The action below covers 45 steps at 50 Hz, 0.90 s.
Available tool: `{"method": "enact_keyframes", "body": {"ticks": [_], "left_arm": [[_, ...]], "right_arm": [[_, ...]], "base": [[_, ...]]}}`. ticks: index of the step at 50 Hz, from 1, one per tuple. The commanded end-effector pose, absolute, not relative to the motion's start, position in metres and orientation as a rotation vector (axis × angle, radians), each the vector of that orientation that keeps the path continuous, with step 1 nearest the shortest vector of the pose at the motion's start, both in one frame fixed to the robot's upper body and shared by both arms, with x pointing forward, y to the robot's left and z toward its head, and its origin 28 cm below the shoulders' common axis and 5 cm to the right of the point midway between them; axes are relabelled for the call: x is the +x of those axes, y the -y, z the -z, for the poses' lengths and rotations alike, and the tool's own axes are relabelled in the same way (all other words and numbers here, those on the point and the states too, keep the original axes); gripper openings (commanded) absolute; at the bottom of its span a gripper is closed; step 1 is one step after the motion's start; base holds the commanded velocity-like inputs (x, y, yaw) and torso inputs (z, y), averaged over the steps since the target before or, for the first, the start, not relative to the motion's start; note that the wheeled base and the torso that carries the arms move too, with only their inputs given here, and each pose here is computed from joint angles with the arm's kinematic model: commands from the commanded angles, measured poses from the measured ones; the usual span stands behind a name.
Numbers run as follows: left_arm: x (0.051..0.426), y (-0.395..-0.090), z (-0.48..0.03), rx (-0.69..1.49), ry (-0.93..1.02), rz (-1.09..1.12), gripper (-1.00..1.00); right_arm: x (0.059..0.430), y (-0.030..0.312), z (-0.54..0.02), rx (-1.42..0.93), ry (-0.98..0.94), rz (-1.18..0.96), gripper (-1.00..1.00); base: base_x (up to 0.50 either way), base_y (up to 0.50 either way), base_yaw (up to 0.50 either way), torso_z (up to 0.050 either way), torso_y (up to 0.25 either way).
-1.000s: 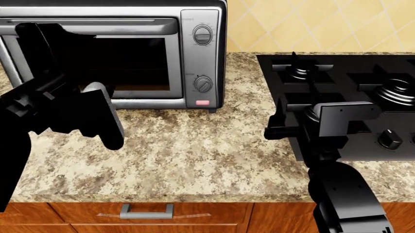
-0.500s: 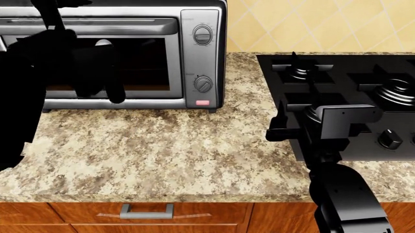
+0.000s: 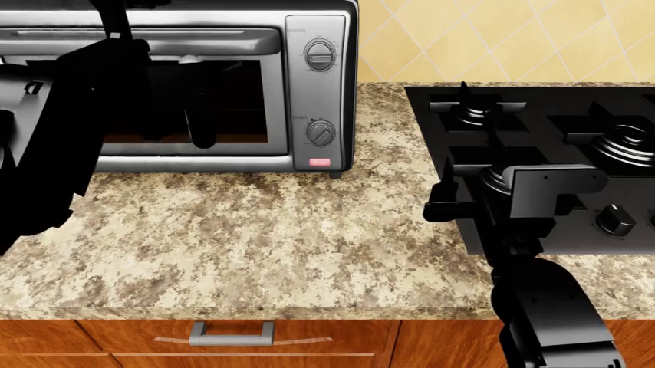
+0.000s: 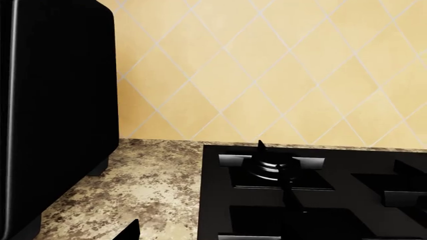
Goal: Open the toaster oven door.
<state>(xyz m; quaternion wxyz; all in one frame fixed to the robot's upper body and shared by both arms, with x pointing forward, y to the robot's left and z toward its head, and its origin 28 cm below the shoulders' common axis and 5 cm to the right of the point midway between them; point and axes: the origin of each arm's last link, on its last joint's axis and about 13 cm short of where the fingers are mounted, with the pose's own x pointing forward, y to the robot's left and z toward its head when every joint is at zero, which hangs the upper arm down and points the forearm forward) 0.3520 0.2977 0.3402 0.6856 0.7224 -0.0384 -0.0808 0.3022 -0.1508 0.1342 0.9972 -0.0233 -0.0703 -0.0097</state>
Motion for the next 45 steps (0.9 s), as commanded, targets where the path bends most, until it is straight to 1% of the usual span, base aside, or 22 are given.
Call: {"method": "enact_keyframes", "body": {"ticks": [1,2,3,17,28,45], "left_arm": [[0.361,-0.297,-0.337,1.634,0.076,0.189,1.00],[0.361,-0.297,-0.337,1.635,0.079,0.189,1.00],[0.360,-0.297,-0.337,1.638,0.087,0.188,-1.00],[0.349,-0.300,-0.326,1.669,0.071,0.226,-1.00],[0.324,-0.306,-0.318,1.699,0.068,0.271,-1.00],[0.285,-0.311,-0.307,1.666,0.050,0.331,-1.00]], "right_arm": [[0.302,0.151,-0.137,-0.049,0.143,0.022,1.00],[0.301,0.152,-0.137,-0.049,0.143,0.023,1.00],[0.301,0.152,-0.137,-0.049,0.143,0.023,1.00],[0.299,0.153,-0.136,-0.045,0.148,0.029,1.00],[0.299,0.153,-0.138,-0.042,0.153,0.027,1.00],[0.297,0.153,-0.140,-0.038,0.162,0.024,1.00]], "base": [[0.00,0.00,0.00,0.000,0.000],[0.00,0.00,0.00,0.000,0.000],[0.00,0.00,0.00,0.000,0.000],[0.00,0.00,0.00,0.000,0.000],[0.00,0.00,0.00,0.000,0.000],[0.00,0.00,0.00,0.000,0.000]]}}
